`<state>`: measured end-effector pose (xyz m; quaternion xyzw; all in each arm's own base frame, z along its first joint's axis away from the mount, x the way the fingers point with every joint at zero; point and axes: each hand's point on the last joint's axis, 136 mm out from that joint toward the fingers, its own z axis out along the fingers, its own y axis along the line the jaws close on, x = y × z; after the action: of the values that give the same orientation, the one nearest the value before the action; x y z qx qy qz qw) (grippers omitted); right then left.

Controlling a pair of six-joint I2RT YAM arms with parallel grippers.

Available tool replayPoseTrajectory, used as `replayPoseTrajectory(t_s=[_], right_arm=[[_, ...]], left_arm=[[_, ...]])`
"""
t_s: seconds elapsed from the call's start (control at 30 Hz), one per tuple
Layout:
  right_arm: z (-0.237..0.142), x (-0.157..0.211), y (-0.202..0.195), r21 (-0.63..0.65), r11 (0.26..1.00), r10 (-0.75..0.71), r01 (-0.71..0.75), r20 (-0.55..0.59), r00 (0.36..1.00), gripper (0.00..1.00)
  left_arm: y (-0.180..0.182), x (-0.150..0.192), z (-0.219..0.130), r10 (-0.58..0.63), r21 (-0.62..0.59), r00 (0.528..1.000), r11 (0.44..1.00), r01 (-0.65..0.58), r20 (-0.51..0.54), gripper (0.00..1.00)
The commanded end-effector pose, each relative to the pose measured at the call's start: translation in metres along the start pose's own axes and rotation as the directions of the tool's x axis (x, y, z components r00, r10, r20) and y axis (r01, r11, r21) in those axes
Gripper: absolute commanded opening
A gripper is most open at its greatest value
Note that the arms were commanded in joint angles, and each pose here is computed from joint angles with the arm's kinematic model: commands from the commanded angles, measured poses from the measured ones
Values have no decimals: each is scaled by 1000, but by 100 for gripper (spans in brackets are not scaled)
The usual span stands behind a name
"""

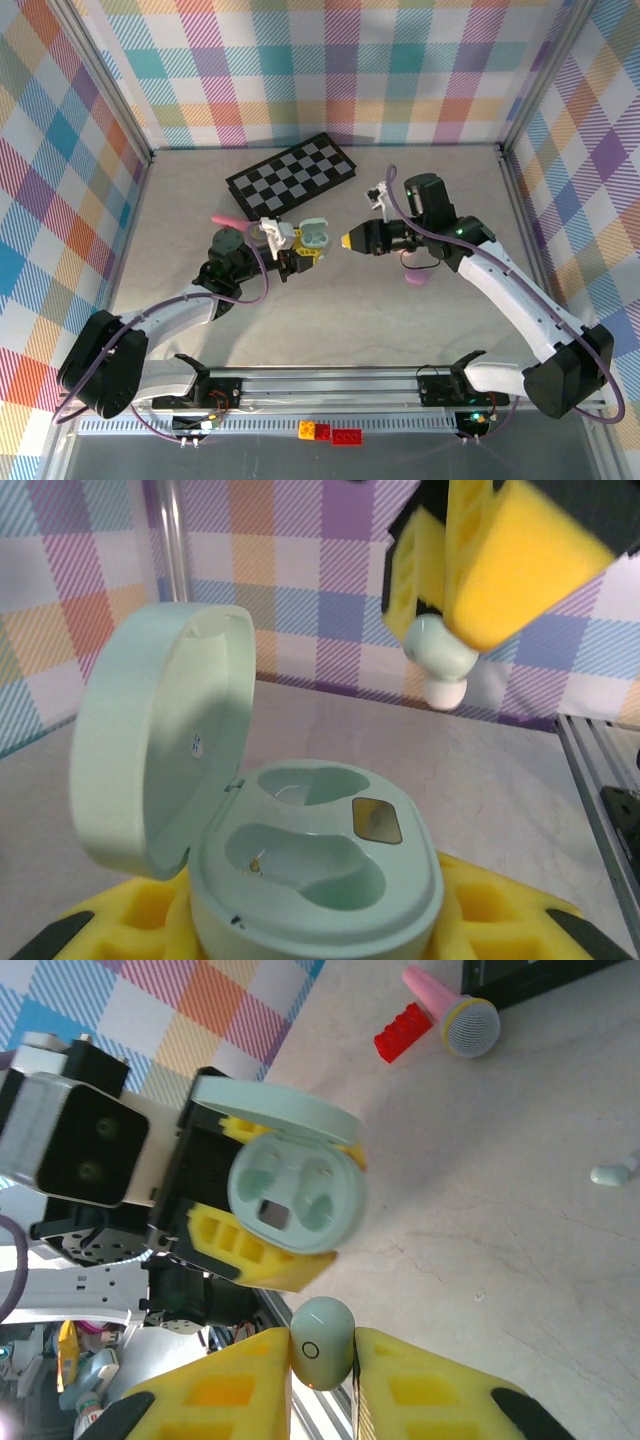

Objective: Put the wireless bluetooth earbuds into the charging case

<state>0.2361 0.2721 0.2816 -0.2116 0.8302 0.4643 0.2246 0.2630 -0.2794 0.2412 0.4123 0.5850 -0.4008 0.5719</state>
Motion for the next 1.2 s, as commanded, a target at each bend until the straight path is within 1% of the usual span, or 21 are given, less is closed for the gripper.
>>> replayPoseTrajectory(t_s=[0.0,0.23,0.47,0.73,0.97,1.03,1.07,1.1,1.17], right_arm=[[3,-6,17,-32,997,-71,70,-12,997,21],[12,-12,20,-29,994,-105,104,-32,994,21],[20,-11,12,-4,995,-103,103,-56,993,21],[26,-4,2,16,996,-85,87,-84,993,21],[31,-2,2,-3,997,-72,72,-104,992,23],[31,-3,1,7,997,-74,75,-104,992,25],[30,-3,1,11,997,-75,77,-102,992,29],[28,-4,2,14,996,-82,83,-95,992,35],[24,-7,5,19,995,-95,97,-77,993,40]], left_arm=[[-13,-12,8,57,69,998,996,-58,18,35],[-20,-14,11,62,97,998,993,-64,17,35],[-24,-18,11,68,110,997,991,-70,29,34],[-22,-23,11,70,102,996,992,-75,47,35],[-20,-23,13,68,94,997,993,-72,47,35],[-20,-24,12,68,90,996,993,-72,49,35],[-19,-24,12,70,84,996,994,-74,50,34],[-18,-23,12,70,79,996,994,-73,49,35],[-17,-21,12,71,70,996,995,-74,46,35]])
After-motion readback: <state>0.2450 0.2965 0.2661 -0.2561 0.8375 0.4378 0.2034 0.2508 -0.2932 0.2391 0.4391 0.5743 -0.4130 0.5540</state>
